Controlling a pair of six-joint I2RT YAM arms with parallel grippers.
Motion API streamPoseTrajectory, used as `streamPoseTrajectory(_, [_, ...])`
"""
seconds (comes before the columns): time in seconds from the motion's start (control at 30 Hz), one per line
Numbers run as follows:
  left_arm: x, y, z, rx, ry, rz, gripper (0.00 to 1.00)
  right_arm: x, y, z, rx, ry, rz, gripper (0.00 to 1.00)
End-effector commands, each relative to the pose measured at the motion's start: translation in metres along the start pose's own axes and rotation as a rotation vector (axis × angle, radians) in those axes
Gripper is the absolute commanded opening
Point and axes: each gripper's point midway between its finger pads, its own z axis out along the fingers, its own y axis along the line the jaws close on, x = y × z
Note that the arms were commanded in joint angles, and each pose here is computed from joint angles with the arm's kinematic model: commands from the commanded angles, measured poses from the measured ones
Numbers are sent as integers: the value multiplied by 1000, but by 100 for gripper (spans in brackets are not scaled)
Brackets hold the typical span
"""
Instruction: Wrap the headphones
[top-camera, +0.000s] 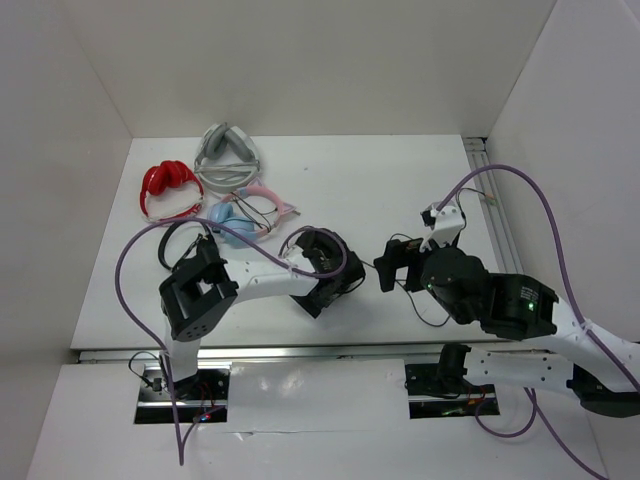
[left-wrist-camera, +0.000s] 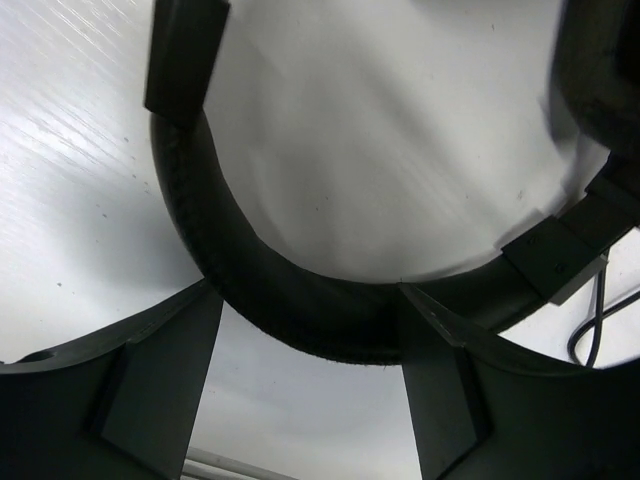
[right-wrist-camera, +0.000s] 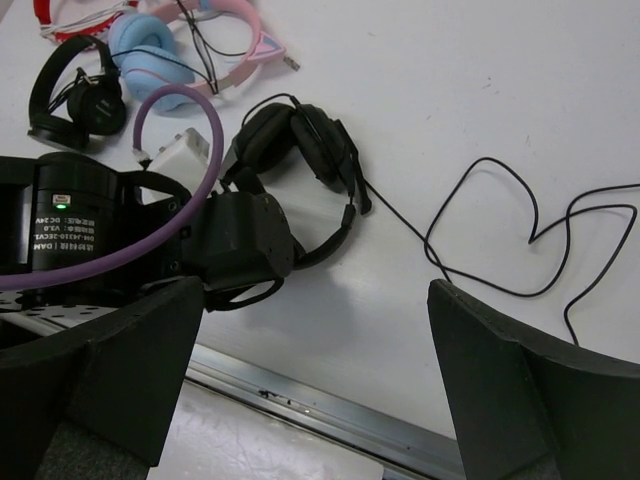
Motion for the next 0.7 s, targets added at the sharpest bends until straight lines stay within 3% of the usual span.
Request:
streamPoseTrajectory(0.0, [19,3,20,-83,20,-306,82,-8,9,2,-30,-31,22,100])
streamPoseTrajectory(0.07, [22,2,22,-89,27,-315,81,-8,9,2,-30,-31,22,100])
streamPoseTrajectory(0.13, [19,3,23,-93,13,-325,68,-6,7,2,-25,-24,15,100])
streamPoseTrajectory(0.23, [15,8,22,-101,-4,-356,67,-11,7,-1,-29,-30,21,100])
streamPoseTrajectory(0.37, [8,16,27,-113,-24,-356,56,-8,7,-2,-37,-25,12,100])
streamPoseTrajectory(0.47, [1,27,28,-142,-42,-352,30,-7,5,-3,-37,-26,13,100])
streamPoseTrajectory(0.5, [-1,28,25,-146,-45,-350,10,-7,5,-3,-37,-26,13,100])
streamPoseTrajectory(0.53, [-5,32,19,-149,-46,-349,0,-7,5,-3,-37,-26,13,100])
streamPoseTrajectory(0.67, [-42,65,-7,-153,-138,-304,0,-9,8,-3,-53,-34,15,100])
